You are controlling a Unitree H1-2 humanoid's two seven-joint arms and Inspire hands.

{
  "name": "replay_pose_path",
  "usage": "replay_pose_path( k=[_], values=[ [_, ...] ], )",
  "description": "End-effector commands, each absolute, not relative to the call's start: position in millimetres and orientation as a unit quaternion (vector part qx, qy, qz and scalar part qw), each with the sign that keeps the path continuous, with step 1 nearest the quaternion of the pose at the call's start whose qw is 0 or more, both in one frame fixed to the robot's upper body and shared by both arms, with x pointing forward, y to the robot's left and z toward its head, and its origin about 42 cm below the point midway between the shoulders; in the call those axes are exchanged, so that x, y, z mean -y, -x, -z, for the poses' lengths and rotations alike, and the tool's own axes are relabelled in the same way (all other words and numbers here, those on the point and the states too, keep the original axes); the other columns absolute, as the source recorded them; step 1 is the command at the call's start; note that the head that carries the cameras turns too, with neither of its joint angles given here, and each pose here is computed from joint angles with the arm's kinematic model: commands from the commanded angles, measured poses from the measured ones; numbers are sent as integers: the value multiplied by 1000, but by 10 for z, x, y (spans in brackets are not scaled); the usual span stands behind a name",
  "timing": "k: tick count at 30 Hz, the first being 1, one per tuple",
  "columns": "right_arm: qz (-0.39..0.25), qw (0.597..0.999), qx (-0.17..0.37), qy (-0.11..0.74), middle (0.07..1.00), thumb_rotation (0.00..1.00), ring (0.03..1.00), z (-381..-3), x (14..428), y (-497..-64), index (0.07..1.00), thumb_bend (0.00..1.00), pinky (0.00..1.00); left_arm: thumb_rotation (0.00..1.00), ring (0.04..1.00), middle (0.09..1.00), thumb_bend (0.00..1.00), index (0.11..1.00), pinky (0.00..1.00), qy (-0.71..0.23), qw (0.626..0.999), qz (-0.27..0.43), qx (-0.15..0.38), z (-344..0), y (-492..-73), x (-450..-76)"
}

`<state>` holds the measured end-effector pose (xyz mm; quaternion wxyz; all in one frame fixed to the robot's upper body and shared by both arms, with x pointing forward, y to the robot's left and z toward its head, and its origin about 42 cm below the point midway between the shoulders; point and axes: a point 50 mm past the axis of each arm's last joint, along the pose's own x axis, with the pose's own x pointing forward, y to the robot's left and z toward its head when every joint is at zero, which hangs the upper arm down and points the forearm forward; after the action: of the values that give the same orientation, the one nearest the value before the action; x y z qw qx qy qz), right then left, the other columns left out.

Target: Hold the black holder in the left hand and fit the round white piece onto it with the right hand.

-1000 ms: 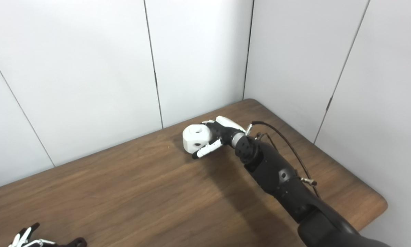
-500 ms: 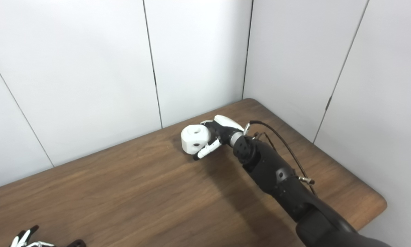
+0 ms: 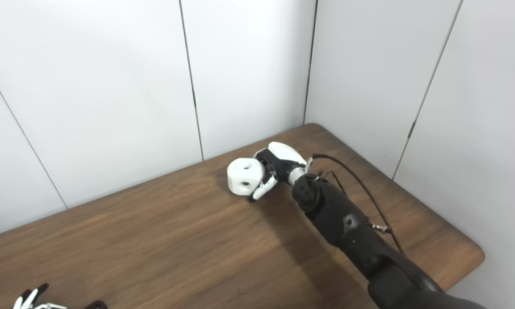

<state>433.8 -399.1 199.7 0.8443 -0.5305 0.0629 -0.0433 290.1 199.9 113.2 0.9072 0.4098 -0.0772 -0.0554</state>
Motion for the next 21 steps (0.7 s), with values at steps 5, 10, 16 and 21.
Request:
replay_pose_path(
  k=[5,10,16,21],
  values=[
    [56,835,-9,548,778,138,815,-2269,3993,-4445,484,515,816,37,1000,936,514,480,1000,-413,908,58,47,-941,-2757,-2063],
    [56,836,-5,546,767,133,817,-2249,4004,-4438,480,511,829,37,1000,934,515,480,1000,-412,908,57,47,-931,-2756,-2065],
    [57,836,-4,546,747,128,794,-2259,3988,-4429,481,508,807,37,1000,933,515,480,1000,-415,907,59,46,-936,-2759,-2055],
    [52,840,-9,540,765,127,804,-2265,3969,-4415,481,507,796,37,1000,936,515,480,1000,-413,908,60,44,-938,-2761,-2051]
  ],
)
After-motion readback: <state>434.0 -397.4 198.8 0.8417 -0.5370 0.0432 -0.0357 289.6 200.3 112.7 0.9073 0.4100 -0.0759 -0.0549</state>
